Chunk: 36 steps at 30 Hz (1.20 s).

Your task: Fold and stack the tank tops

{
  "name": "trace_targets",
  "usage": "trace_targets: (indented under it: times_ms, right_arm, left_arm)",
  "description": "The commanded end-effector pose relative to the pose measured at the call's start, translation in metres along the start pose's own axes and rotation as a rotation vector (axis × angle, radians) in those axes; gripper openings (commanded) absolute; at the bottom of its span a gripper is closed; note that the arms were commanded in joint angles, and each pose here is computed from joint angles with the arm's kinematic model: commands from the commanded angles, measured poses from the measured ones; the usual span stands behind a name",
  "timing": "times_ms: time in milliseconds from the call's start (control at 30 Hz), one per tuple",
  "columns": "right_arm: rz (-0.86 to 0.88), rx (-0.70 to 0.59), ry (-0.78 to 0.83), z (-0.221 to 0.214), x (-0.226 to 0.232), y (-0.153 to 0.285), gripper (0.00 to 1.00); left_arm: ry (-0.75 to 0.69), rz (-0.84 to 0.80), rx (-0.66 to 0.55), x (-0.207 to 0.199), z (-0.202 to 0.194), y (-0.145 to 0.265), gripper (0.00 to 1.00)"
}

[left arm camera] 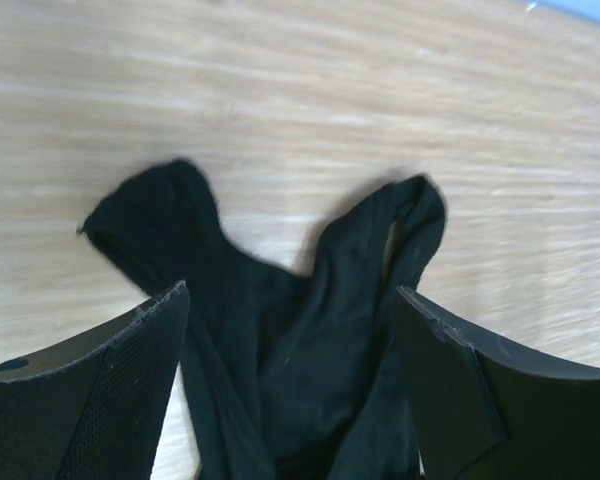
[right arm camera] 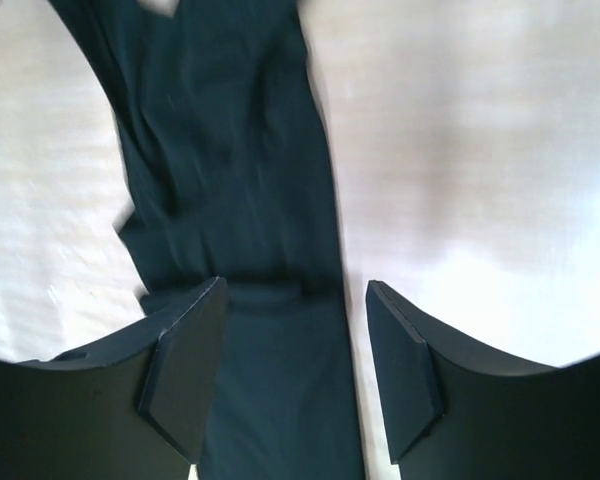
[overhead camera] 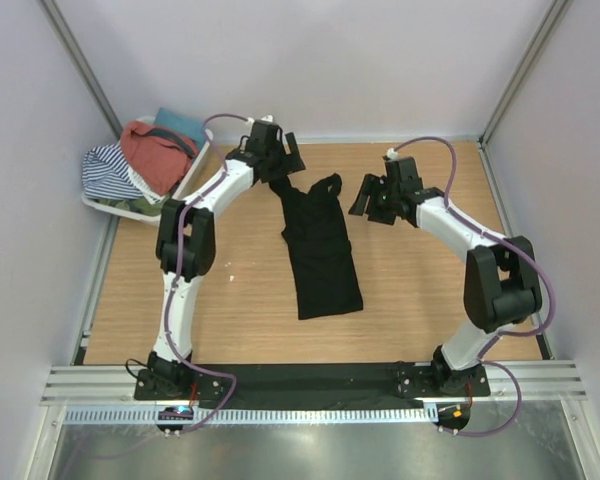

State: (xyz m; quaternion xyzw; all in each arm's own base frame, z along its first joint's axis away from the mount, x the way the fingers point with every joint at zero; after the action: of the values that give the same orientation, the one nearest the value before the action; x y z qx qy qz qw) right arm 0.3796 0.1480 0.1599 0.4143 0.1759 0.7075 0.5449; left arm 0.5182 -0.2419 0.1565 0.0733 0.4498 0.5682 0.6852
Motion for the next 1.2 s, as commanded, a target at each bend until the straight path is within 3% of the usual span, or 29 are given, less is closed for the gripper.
trace_targets:
  times_ms: [0,200,467,600,733,1033,1167]
  right_arm:
    - [0.037,-0.001,0.039,-0.020,0.007,0.023,0.63]
    - [0.063,0.061,0.070,-0.066,0.002,0.056,0.60]
    - [0.117,0.179,0.072,-0.149,-0.009,0.084,0.59]
    - [0.121,0.251,0.103,-0.183,-0.002,0.084,0.55]
    - [0.115,0.254,0.102,-0.193,-0.004,0.083,0.51]
    - [0.088,0.281,0.116,-0.211,-0.012,0.072,0.44]
    - [0.093,0.291,0.116,-0.215,-0.012,0.071,0.29]
  left_arm:
    - [-0.016,0.030,0.044,0.005,-0.005,0.006,0.82]
    - [-0.020,0.053,0.011,0.003,-0.036,0.078,0.82]
    - [-0.082,0.054,0.088,0.009,-0.158,0.178,0.81]
    - [-0.105,0.053,0.211,0.027,-0.235,0.200,0.77]
    - [-0.106,0.045,0.231,0.035,-0.269,0.216,0.74]
    - [-0.134,0.058,0.261,0.051,-0.295,0.215,0.63]
    - [-0.138,0.009,0.267,0.048,-0.298,0.212,0.56]
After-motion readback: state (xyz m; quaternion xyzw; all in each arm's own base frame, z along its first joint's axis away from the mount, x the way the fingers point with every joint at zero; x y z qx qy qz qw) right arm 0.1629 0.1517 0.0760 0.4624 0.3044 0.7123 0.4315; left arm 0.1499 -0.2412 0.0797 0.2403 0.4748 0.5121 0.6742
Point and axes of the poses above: each gripper's point midway between its finger pads, its own y axis back along the fingers, its own x axis along the line the jaws close on, z = x × y, the point moved 6 cm from there along y, back along the fingers, and after that the axes turned 6 degrees about y, right-handed, at the moved point
